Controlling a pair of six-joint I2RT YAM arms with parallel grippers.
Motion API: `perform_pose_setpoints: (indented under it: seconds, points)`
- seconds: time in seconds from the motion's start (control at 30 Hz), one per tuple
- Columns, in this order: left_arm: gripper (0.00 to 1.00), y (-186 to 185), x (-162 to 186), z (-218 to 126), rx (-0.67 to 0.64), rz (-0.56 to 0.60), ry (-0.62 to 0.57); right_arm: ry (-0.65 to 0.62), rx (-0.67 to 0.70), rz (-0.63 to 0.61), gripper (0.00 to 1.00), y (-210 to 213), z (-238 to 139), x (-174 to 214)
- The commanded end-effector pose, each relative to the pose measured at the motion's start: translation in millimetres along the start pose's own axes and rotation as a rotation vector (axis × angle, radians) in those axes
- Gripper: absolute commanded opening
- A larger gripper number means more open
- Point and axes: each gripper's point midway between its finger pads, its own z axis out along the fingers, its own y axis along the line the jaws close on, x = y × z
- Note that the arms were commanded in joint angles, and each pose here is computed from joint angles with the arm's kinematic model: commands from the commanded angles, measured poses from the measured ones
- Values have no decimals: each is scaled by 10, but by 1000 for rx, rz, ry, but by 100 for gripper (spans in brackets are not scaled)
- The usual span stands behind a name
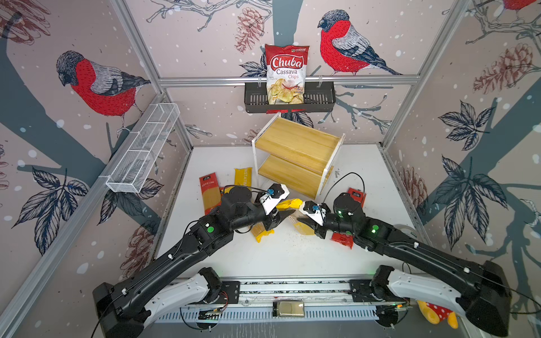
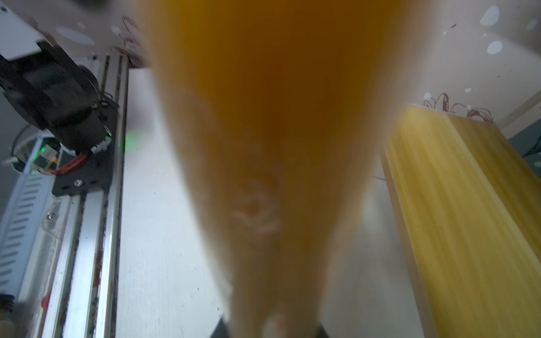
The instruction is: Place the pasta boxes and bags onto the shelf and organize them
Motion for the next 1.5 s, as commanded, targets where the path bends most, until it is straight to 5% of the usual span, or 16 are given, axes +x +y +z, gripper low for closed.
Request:
perform_pose_setpoints:
  seconds: [0.0, 0.33, 0.8, 0.93, 1.23, 1.47]
  points:
    - [59, -71, 271, 20, 44, -4, 133, -12, 24, -83, 2, -85, -5, -167]
    - [57, -135, 587, 100, 115, -28, 271, 110, -14, -180, 0, -58, 99, -198]
    - [19, -218, 631, 145, 205, -28, 248, 83, 2, -228, 4, -117, 68, -387]
    - [0, -272, 569, 93, 230, -11, 227, 81, 27, -216, 17, -147, 46, -377]
    - [0, -49, 410, 70, 103, 16, 164, -26, 112, -167, 55, -227, -167, -485]
    - [0, -37, 150, -204, 115, 5, 64, -306, 221, -4, 61, -532, -704, -861]
